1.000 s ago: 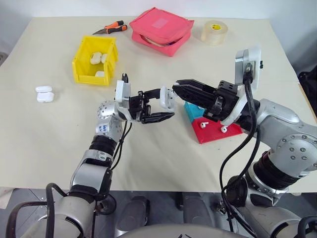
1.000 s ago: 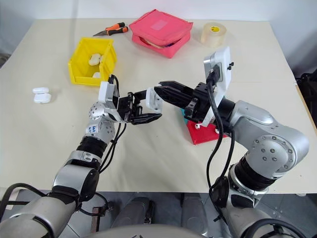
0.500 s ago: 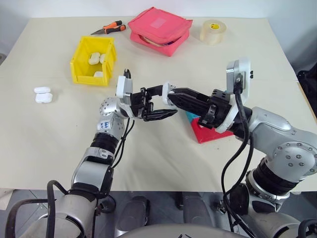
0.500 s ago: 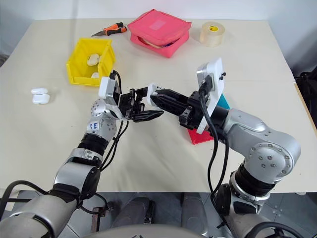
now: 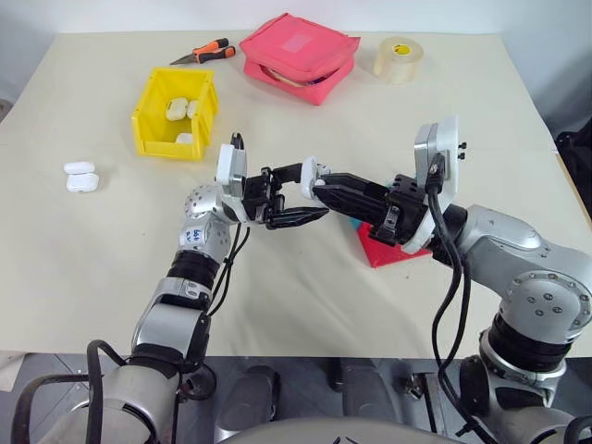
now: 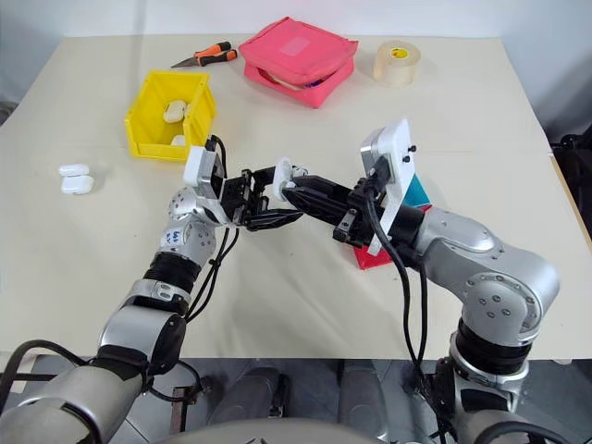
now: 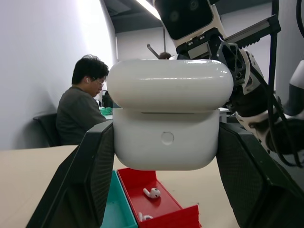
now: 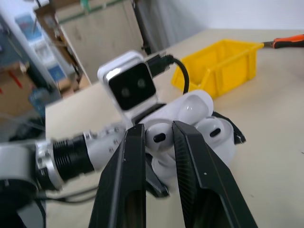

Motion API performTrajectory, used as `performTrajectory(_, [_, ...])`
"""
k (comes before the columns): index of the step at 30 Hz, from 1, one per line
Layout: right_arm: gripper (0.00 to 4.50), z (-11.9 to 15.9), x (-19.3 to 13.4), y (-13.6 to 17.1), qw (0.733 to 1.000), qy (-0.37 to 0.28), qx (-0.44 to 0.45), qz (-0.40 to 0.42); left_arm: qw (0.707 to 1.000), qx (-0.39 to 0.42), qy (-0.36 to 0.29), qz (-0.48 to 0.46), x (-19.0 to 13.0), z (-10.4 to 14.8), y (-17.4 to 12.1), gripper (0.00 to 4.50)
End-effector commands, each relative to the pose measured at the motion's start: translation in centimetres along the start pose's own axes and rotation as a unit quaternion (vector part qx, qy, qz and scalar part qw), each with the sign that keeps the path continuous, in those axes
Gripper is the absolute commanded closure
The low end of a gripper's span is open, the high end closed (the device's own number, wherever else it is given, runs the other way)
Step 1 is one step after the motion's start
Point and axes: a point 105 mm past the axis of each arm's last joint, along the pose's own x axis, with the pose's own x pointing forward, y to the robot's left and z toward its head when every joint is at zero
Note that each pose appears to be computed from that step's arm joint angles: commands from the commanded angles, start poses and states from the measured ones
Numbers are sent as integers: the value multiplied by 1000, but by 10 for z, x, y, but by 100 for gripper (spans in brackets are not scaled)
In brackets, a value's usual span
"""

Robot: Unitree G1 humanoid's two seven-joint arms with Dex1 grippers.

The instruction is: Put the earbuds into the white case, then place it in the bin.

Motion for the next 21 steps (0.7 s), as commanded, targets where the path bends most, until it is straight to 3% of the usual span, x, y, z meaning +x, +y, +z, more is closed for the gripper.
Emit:
performTrajectory(1, [404, -17, -2, -8, 999, 42, 7, -15, 996, 57, -33, -60, 3, 28, -6, 171])
performTrajectory(12, [404, -11, 7, -14, 999, 25, 0, -29, 996, 64, -32, -61, 5, 27, -8, 171])
performTrajectory(21, [404, -16, 10, -10, 998, 57, 13, -19, 995, 65, -31, -63, 5, 23, -12, 171])
